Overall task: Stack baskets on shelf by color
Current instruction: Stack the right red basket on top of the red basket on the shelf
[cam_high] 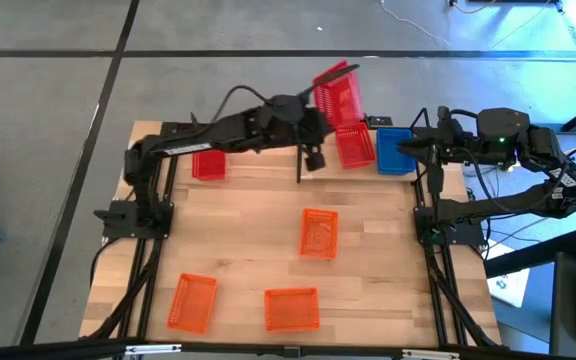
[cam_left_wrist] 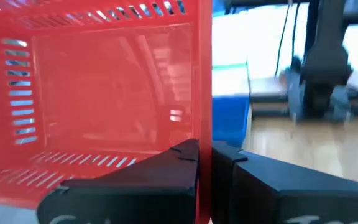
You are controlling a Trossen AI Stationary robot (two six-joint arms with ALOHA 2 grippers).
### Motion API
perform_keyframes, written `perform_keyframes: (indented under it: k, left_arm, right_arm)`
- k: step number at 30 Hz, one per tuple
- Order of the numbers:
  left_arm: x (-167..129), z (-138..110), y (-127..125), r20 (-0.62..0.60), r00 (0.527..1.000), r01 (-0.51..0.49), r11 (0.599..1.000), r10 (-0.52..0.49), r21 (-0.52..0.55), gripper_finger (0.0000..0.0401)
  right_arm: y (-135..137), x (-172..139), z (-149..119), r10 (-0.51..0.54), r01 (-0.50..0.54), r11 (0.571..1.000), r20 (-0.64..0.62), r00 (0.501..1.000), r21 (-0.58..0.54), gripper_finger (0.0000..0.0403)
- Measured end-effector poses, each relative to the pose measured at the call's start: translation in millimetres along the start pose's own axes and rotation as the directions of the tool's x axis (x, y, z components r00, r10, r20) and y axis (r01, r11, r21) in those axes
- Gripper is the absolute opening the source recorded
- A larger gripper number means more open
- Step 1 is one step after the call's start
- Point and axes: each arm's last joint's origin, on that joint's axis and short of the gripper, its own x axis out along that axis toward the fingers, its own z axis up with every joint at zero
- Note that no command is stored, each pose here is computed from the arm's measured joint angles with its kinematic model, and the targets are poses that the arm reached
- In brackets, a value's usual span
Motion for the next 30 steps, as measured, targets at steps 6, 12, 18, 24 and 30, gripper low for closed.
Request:
perform_keyframes:
  k: [6, 12, 18, 24, 30]
  left_arm:
    - [54, -32, -18, -0.003, 0.998, 0.06, 0.998, -0.06, -0.012, 0.0]
    - [91, -65, -36, -0.075, 0.994, 0.076, 0.997, -0.077, -0.017, 0.0]
    - [97, -73, -41, -0.109, 0.994, 0.032, 0.997, -0.024, 0.071, 0.0]
    - [94, -74, -47, -0.161, 0.982, -0.049, 0.949, 0.104, 0.313, 0.0]
    - [90, -74, -55, -0.209, 0.948, -0.112, 0.866, 0.24, 0.488, 0.0]
  right_arm:
    - [0, -3, -1, 0.0, 0.0, 1.0, 0.008, 1.0, 0.0, 0.0057]
    - [-1, -4, -5, -0.038, 0.039, 0.999, -0.033, 0.999, 0.035, 0.0057]
    - [-5, 4, -8, -0.211, 0.224, 0.966, -0.106, 0.972, 0.127, 0.0057]
    - [-7, 27, -5, -0.352, 0.372, 0.92, -0.163, 0.922, 0.121, 0.0067]
    - [-4, 51, -3, -0.349, 0.373, 0.924, -0.218, 0.912, 0.084, 0.0092]
